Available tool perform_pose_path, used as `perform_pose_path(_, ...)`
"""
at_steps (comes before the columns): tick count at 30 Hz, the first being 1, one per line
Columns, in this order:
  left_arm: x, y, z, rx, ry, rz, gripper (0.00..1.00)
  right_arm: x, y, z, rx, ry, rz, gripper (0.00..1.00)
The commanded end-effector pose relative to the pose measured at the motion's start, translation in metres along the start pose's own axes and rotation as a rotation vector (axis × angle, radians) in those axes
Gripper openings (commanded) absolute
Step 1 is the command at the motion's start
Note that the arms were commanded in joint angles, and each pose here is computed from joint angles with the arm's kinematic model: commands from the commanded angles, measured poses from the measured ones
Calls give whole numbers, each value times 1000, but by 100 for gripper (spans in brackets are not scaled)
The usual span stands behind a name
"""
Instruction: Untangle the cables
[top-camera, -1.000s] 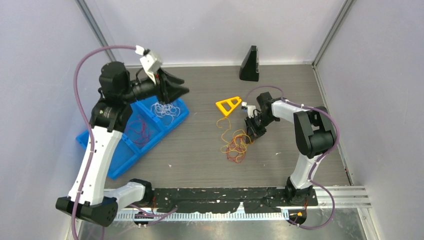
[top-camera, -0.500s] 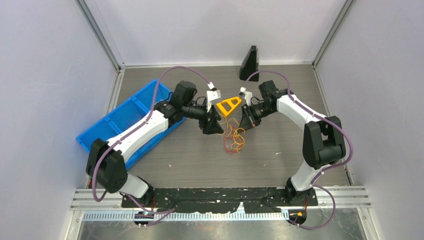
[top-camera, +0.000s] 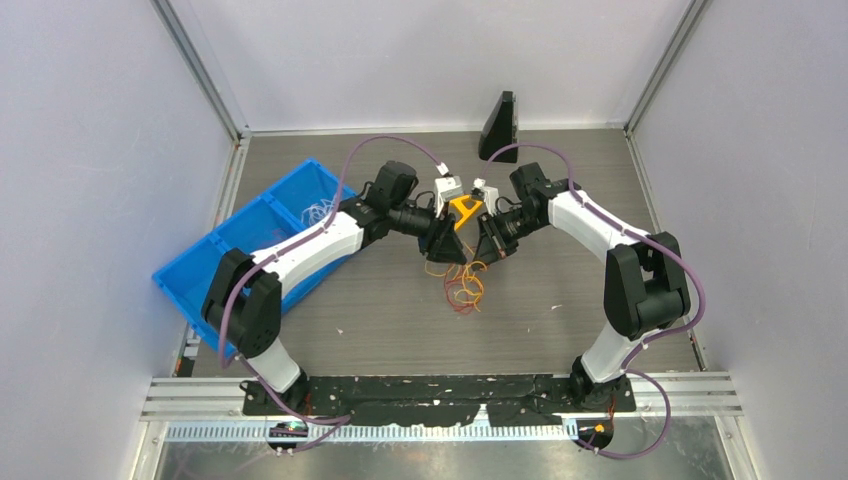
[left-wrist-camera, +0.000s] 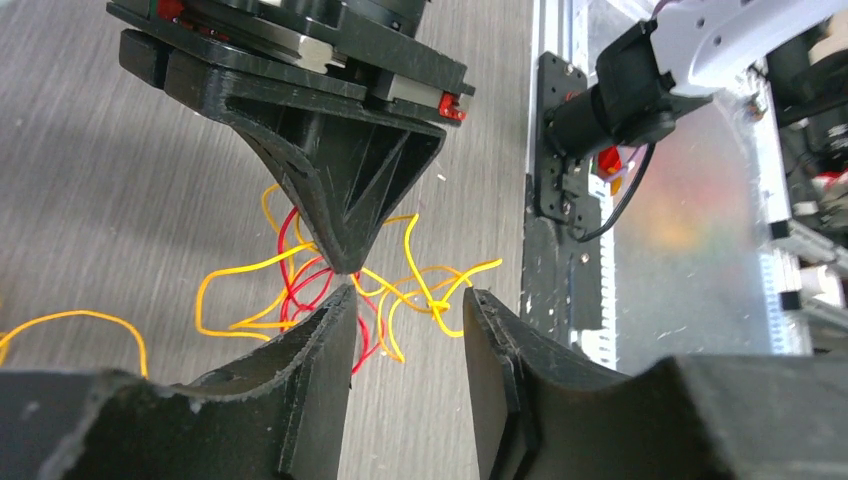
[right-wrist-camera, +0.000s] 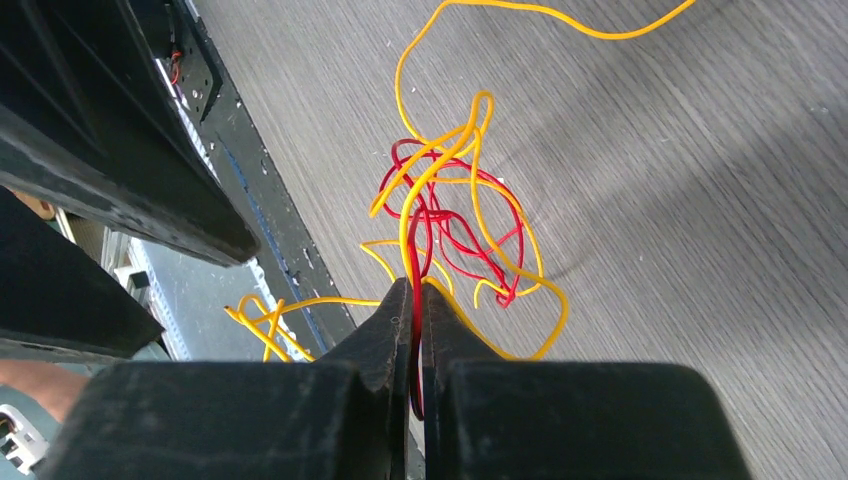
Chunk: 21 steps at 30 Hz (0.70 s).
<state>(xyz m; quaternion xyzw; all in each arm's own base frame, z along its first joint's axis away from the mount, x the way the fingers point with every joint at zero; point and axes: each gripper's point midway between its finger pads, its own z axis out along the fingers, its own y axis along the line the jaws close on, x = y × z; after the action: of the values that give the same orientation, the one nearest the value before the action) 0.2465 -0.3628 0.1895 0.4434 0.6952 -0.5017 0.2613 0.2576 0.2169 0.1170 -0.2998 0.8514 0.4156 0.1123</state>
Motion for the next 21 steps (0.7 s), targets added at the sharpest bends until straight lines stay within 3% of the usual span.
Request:
perform_pose_path(1, -21, -3, 11, 39, -56, -59, 43, -22, 6, -8, 32, -49, -35, 5)
perform_pose_path(21, -6, -1, 38, 37, 3, -107, 34, -16, 6, -4, 47, -45, -13, 5)
